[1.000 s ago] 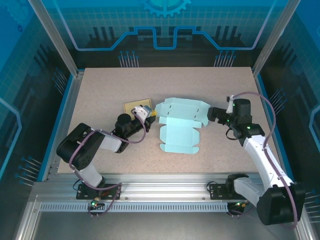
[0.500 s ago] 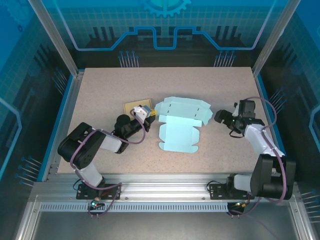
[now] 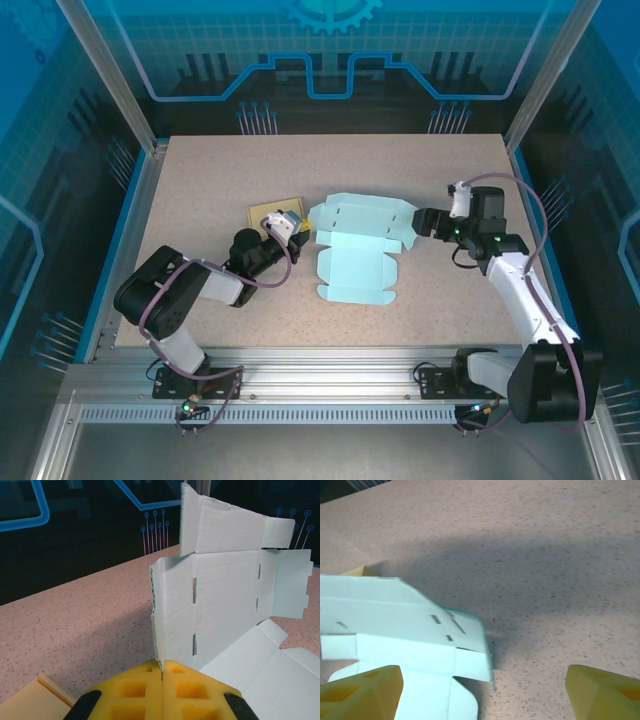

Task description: Fold the paper box

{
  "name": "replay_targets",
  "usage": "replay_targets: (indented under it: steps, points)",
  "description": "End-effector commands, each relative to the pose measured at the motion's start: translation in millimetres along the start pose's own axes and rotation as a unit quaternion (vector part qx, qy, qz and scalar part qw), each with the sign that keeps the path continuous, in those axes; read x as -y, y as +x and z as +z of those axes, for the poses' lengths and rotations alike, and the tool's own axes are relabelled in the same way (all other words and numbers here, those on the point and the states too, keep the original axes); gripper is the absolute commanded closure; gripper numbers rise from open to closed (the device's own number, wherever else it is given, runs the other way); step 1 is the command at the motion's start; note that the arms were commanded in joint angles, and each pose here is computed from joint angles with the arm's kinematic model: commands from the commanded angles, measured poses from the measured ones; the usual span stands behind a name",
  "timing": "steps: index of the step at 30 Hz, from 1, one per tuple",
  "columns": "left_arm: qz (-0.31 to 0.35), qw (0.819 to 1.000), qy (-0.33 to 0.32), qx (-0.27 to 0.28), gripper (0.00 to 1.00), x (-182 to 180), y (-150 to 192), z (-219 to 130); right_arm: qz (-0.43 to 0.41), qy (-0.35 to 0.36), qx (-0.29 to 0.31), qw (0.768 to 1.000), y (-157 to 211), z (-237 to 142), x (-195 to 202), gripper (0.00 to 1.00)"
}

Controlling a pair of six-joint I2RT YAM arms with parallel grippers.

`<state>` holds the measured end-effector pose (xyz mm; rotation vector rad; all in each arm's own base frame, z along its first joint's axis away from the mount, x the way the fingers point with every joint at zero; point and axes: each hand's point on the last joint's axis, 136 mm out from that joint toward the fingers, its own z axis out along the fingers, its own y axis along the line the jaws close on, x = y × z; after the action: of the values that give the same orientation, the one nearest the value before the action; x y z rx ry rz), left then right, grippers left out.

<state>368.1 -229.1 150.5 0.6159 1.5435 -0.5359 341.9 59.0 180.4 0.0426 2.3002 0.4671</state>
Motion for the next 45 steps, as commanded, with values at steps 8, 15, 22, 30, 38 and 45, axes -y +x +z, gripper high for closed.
replay_targets:
  steps: [8, 15, 22, 30, 38, 45]
  points:
    - [0.004, 1.0, -0.004, 0.026, 1.0, -1, -19, -1, -0.02, 0.005, -0.071, 0.997, 35, 58, 7, 0.43]
    - [-0.003, 1.0, 0.008, 0.0, 0.61, 2, -22, -1, -0.091, 0.038, -0.033, 0.995, 23, 68, -3, 1.0]
    - [0.091, 0.993, 0.026, -0.066, 0.01, 6, -77, -14, -0.177, 0.034, 0.024, 0.983, 6, 52, -18, 1.0]
    - [0.268, 0.956, 0.078, -0.095, 0.01, 14, -122, 2, -0.208, -0.005, 0.039, 0.977, 7, 46, -35, 1.0]
    - [0.352, 0.899, 0.164, -0.203, 0.23, 33, -82, 40, -0.223, -0.027, 0.034, 0.974, 10, 45, -47, 1.0]
    - [0.393, 0.88, 0.138, -0.229, 0.83, 20, -62, 64, -0.227, -0.028, 0.024, 0.973, 10, 46, -49, 1.0]
